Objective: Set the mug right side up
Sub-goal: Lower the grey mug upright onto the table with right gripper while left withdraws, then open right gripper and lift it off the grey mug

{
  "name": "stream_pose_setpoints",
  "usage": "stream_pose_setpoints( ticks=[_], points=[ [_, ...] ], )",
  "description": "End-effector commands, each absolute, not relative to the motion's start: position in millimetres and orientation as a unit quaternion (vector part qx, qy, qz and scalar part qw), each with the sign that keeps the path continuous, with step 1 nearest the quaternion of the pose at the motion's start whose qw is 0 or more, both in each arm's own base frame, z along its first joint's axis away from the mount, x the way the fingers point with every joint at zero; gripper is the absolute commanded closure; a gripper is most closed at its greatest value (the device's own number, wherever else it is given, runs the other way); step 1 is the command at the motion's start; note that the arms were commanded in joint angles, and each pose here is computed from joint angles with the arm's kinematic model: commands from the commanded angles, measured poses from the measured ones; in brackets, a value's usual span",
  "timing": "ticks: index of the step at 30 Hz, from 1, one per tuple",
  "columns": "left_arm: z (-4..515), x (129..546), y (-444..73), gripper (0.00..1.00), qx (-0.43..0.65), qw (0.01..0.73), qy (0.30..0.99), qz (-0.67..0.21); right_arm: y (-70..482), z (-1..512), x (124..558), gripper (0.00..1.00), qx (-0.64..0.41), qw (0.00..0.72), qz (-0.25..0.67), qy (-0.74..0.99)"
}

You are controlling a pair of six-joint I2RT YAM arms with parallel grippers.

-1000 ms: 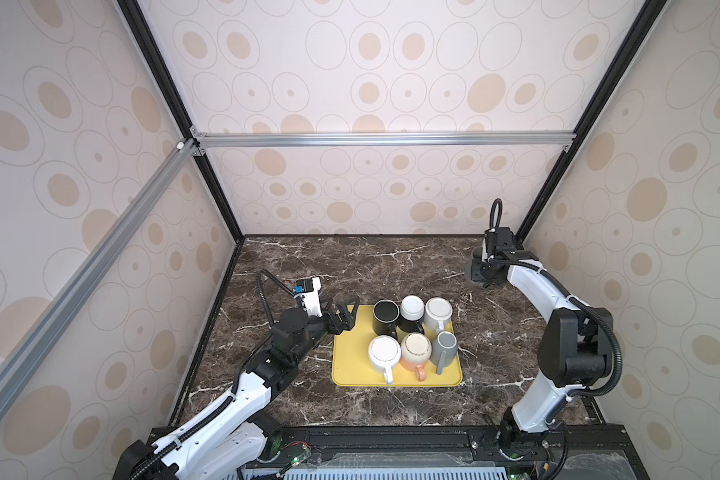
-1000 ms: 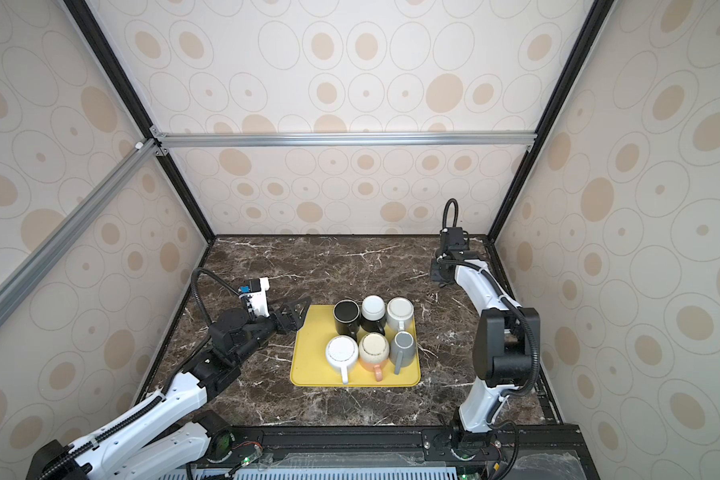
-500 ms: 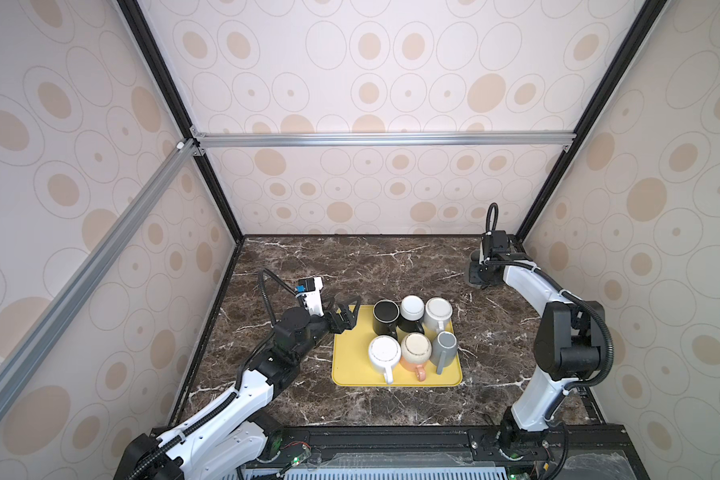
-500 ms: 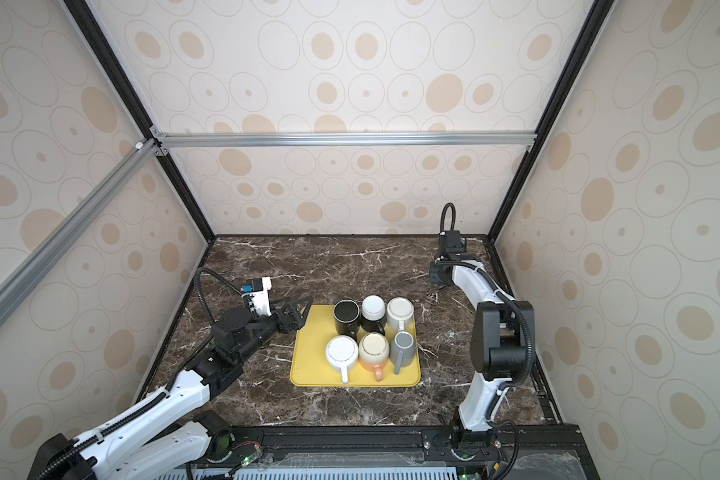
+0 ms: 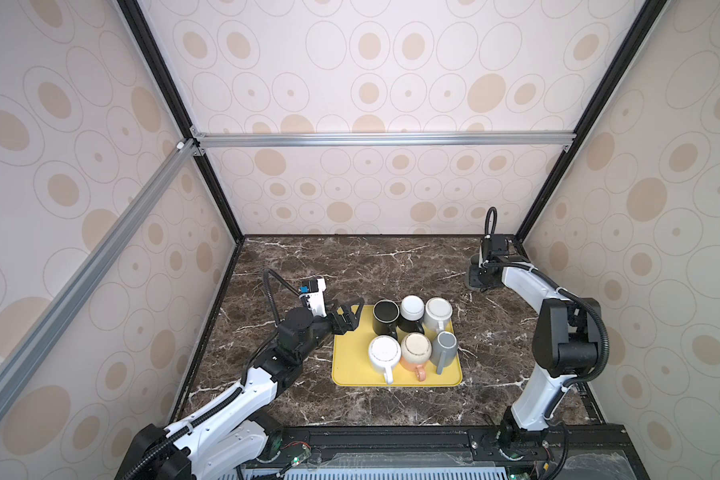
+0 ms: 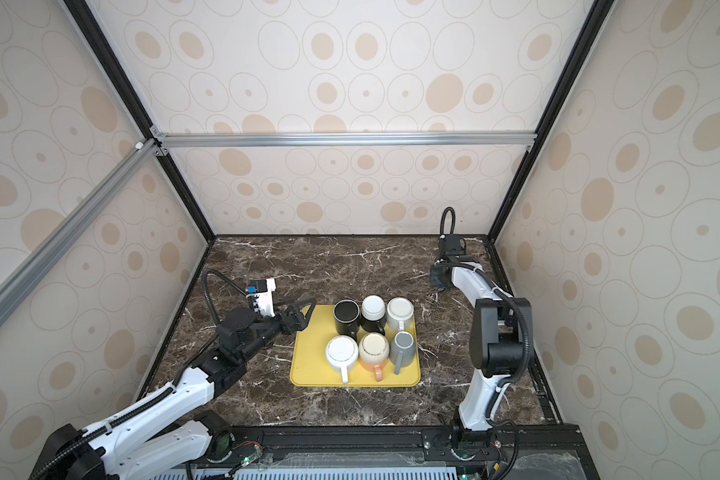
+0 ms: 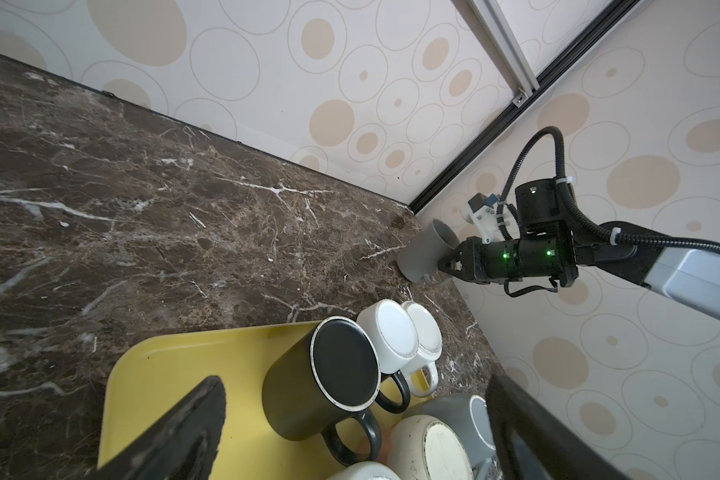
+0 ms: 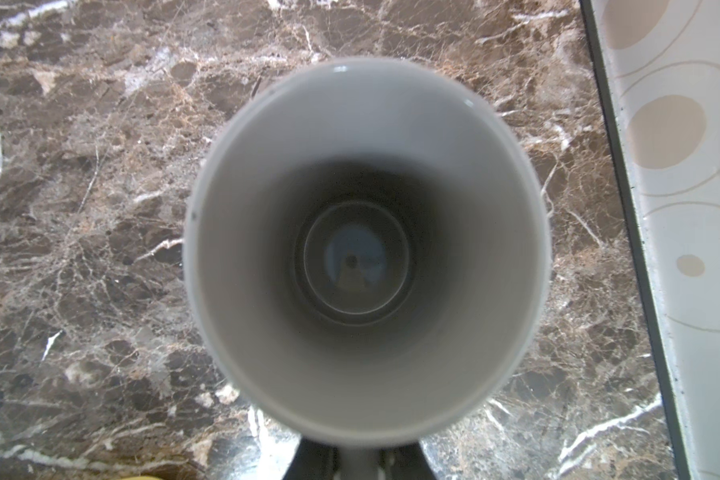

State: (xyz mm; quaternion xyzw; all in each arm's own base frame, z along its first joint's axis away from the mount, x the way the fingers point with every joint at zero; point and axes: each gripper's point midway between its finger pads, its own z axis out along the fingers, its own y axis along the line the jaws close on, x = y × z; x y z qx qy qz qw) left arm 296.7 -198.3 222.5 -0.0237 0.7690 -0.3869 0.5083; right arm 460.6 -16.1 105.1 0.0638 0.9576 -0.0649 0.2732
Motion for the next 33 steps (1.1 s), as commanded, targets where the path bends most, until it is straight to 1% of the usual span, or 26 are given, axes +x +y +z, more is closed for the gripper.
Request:
stream_pose_setpoints(
  ticks=[1, 12, 17, 20, 22, 23, 26, 30, 33],
  points=[
    [231.1, 296.0, -204.8, 0.02, -0.019, 0.512, 0.757, -0.406, -17.8, 117.3, 474.5, 1.00, 0.065, 0.313, -0.063, 0.946],
    [231.6, 296.8, -207.1, 0.01, -0.014, 0.513, 0.759, -0.402, -21.7, 118.0, 467.2, 1.00, 0.070, 0.311, -0.072, 0.945],
    [230.0, 296.6, -207.2, 0.01, -0.014, 0.512, 0.760, -0.400, -25.4, 120.7, 465.1, 0.95, 0.074, 0.312, -0.082, 0.944],
    [229.3, 296.4, -206.3, 0.00, -0.015, 0.512, 0.761, -0.398, -25.1, 120.8, 462.8, 0.88, 0.075, 0.310, -0.081, 0.944],
    [228.7, 296.3, -206.2, 0.00, -0.015, 0.512, 0.761, -0.398, -24.6, 121.5, 461.2, 0.78, 0.077, 0.311, -0.079, 0.944],
    [228.3, 296.5, -206.0, 0.00, -0.016, 0.512, 0.761, -0.397, -24.5, 121.2, 460.3, 0.76, 0.078, 0.312, -0.078, 0.944],
    [227.7, 296.8, -206.7, 0.00, -0.014, 0.512, 0.762, -0.396, -23.5, 122.3, 457.7, 0.72, 0.079, 0.311, -0.075, 0.944],
    [227.6, 297.9, -207.2, 0.00, -0.009, 0.513, 0.764, -0.391, -22.4, 129.2, 453.5, 0.71, 0.082, 0.317, -0.070, 0.942],
    [227.9, 303.1, -202.1, 0.00, -0.007, 0.517, 0.777, -0.358, -27.4, 144.7, 448.1, 0.71, 0.091, 0.326, -0.081, 0.937]
  ],
)
